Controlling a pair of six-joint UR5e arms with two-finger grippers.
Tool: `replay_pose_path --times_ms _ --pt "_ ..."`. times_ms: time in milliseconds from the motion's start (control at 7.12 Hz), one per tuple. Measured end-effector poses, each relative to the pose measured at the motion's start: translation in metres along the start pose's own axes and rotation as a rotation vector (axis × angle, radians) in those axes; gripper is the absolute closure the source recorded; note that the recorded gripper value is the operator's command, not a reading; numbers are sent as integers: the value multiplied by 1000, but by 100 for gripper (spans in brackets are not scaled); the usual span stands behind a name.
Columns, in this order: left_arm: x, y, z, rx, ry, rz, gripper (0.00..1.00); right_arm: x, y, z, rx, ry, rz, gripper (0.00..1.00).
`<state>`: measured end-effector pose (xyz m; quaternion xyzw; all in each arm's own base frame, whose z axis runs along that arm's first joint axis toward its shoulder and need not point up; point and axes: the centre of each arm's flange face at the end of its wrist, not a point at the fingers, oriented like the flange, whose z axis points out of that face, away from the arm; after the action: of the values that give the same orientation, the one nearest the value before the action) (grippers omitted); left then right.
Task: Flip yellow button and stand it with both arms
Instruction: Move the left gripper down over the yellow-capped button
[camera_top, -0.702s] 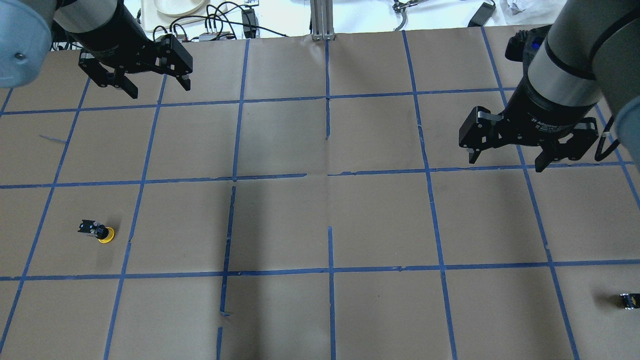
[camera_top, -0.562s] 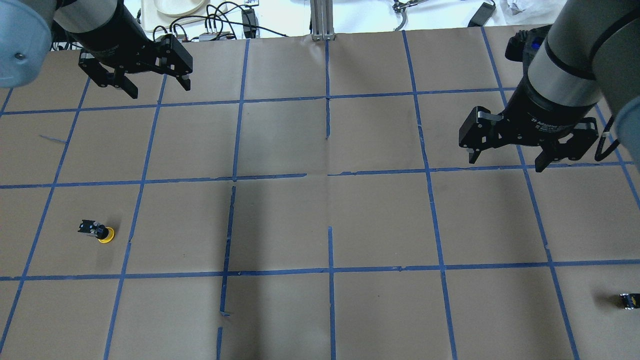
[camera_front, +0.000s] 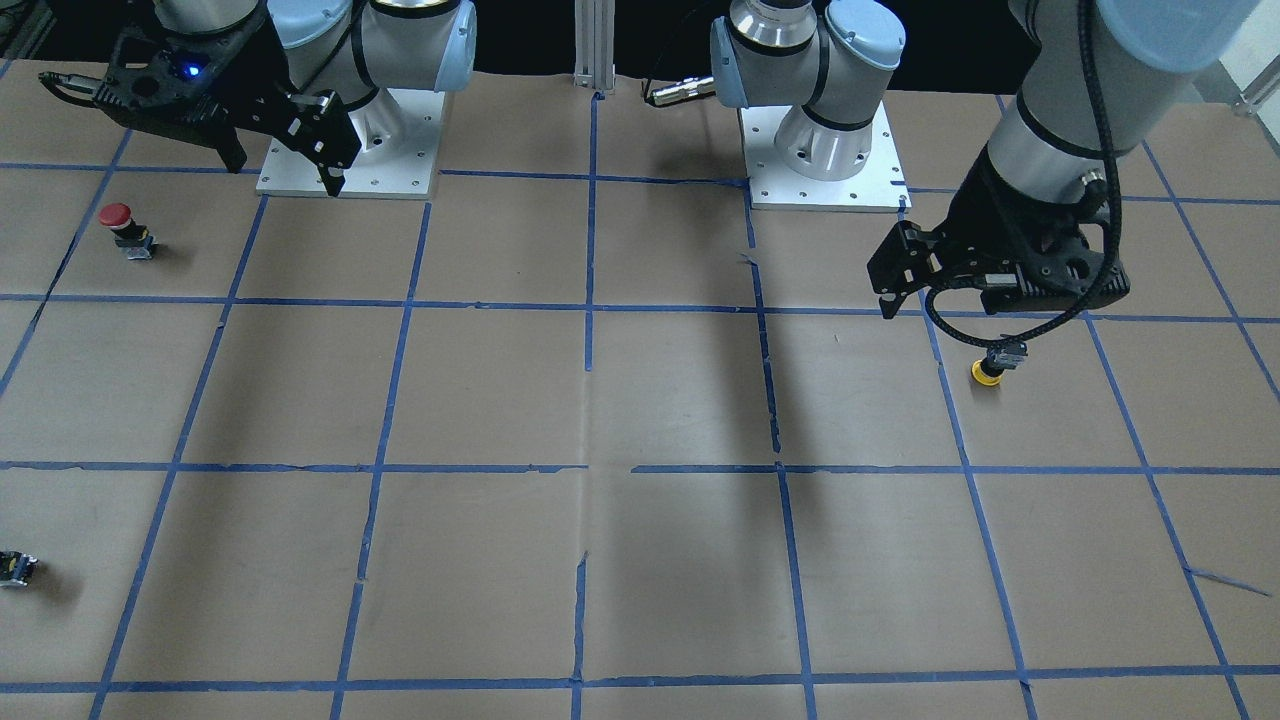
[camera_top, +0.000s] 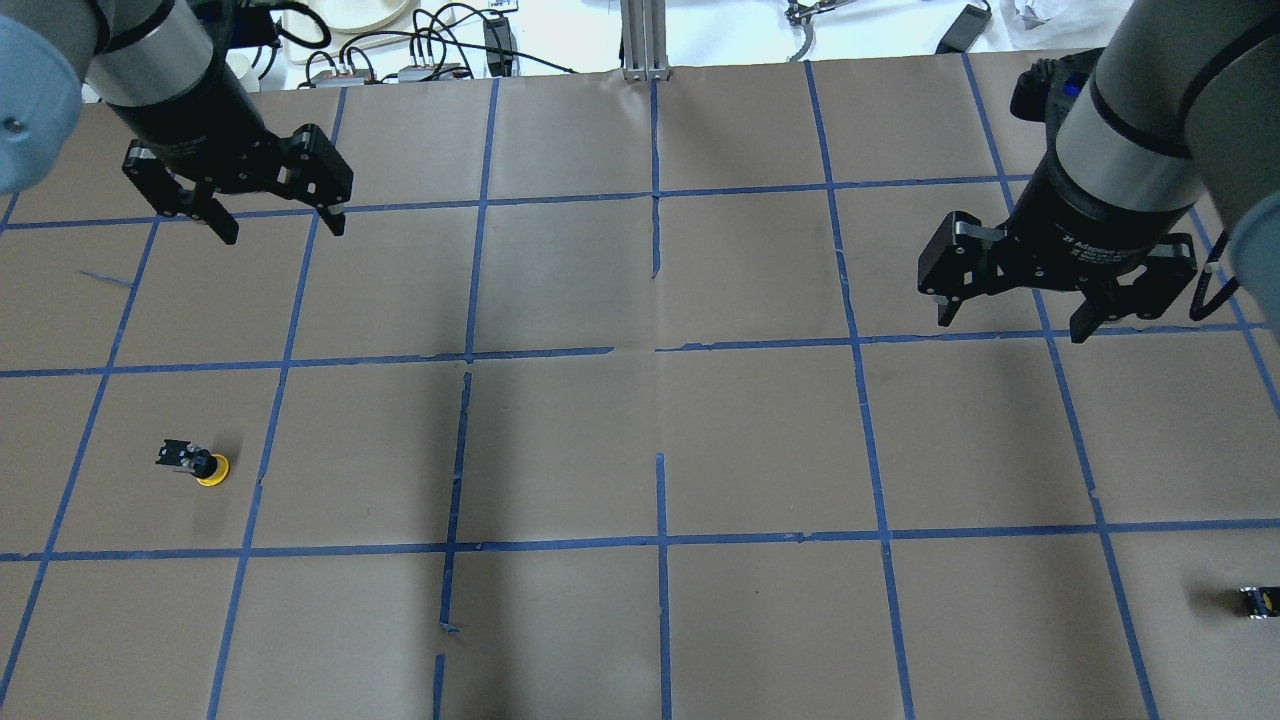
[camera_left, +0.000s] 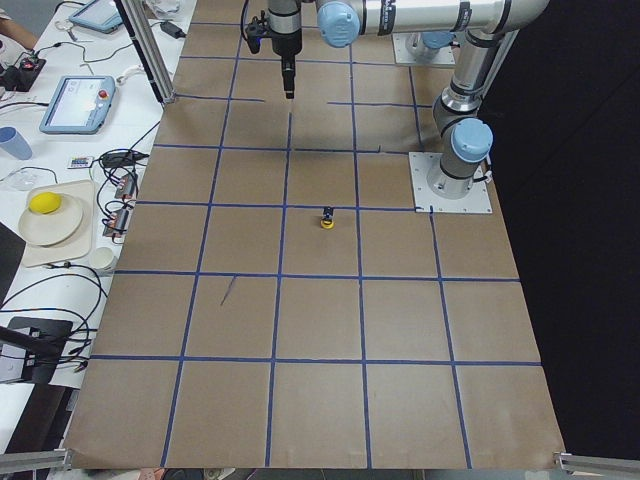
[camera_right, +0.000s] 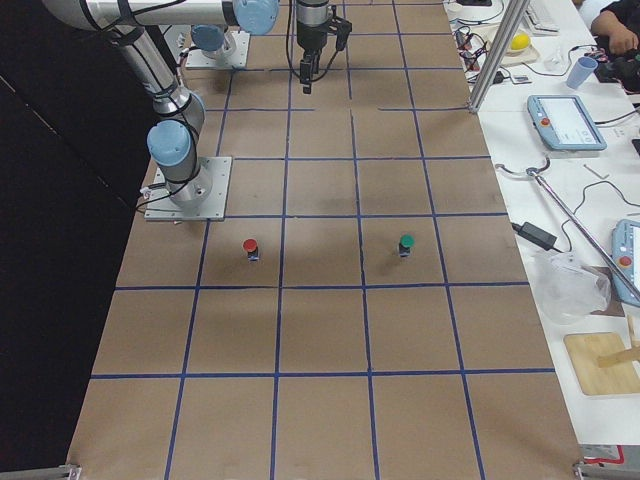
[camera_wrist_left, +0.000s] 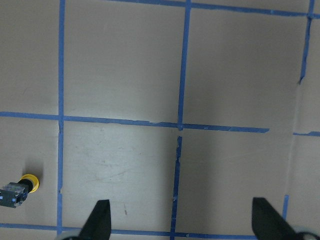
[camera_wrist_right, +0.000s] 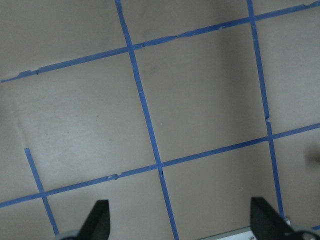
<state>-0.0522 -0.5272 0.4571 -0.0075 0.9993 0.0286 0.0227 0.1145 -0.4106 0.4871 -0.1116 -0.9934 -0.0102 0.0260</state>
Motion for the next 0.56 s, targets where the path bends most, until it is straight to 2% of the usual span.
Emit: replay_pose_path --times_ms 281,562 --pt "-82 16 57 -77 6 62 0 0 0 0 1 0 1 0" --pt "-158 39 121 -48 14 63 0 0 0 1 -1 1 4 0"
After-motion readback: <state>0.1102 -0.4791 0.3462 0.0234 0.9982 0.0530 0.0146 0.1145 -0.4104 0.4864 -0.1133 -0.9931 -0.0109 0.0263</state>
